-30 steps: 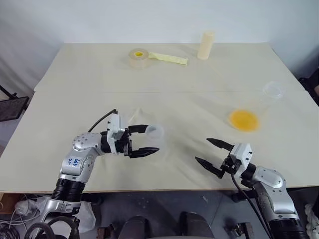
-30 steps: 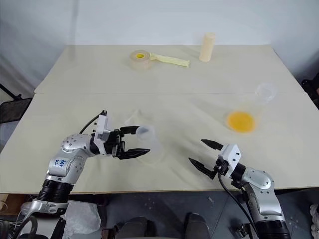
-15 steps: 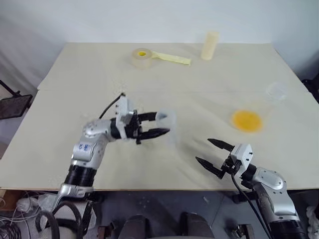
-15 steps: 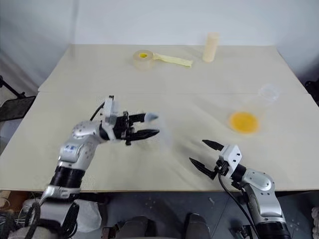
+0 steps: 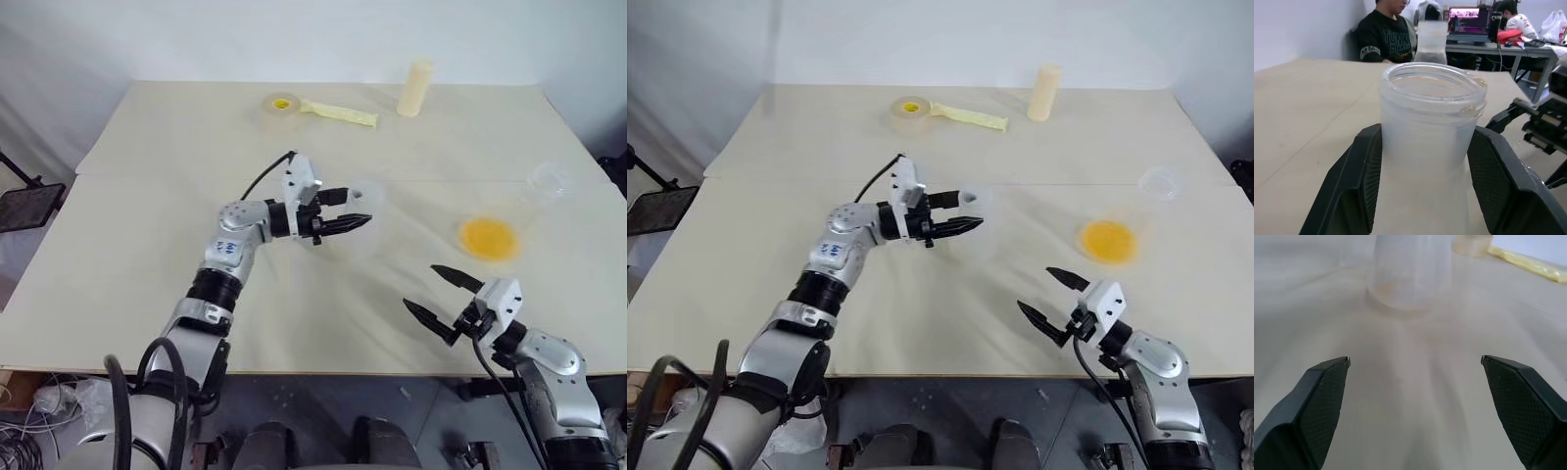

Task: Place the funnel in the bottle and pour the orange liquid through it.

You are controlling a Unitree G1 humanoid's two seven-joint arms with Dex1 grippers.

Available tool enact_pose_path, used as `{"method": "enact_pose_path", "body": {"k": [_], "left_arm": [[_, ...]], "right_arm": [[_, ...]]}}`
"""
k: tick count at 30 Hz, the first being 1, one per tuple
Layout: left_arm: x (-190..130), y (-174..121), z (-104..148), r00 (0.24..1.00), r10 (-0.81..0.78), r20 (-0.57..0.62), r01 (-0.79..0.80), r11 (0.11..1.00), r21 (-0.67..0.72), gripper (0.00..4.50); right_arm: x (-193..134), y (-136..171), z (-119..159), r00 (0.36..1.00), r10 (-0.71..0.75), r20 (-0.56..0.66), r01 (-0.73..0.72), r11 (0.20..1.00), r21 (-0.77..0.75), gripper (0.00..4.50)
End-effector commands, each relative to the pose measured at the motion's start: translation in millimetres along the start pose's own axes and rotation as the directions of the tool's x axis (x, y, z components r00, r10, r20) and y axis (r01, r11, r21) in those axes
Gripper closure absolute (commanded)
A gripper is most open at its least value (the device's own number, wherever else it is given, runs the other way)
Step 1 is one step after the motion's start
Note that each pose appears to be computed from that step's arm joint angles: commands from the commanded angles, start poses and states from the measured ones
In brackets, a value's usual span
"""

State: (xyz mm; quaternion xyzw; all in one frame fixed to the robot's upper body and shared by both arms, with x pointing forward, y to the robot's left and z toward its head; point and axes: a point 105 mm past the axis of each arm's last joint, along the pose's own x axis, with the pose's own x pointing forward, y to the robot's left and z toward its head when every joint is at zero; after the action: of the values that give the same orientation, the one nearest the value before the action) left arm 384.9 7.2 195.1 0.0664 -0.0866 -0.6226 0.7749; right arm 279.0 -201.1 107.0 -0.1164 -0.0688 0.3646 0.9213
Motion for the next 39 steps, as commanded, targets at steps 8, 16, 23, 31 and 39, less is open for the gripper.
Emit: {"method": "enact_pose_path", "body": {"k": [8,16,23,31,39], "left_arm": [[15,5,-2,0.998,0.004,-0.060,-0.002,1.000,0.020,2.26],[11,3,-4,0.998,0.004,-0.062,-0.006,1.000,-0.025,0.36],[-11,3,-3,0.997,0.040,-0.061,-0.041,0.999,-0.014,0.03],[-67,-6,-5,0.990,0.127,-0.064,-0.128,0.991,-0.022,0.03],[-139,-26,-5,0.962,0.268,-0.056,-0.271,0.960,-0.066,0.03]], "right_arm": [[-3,10,20,0.998,-0.027,0.048,0.029,0.999,-0.022,0.00],[-3,14,23,0.998,-0.014,0.054,0.015,0.999,-0.030,0.00],[0,9,26,0.999,0.007,0.051,-0.004,0.999,-0.049,0.00],[2,3,29,0.999,0.011,0.042,-0.009,0.998,-0.058,0.00],[6,-3,32,0.998,0.046,0.036,-0.044,0.997,-0.063,0.00]]}}
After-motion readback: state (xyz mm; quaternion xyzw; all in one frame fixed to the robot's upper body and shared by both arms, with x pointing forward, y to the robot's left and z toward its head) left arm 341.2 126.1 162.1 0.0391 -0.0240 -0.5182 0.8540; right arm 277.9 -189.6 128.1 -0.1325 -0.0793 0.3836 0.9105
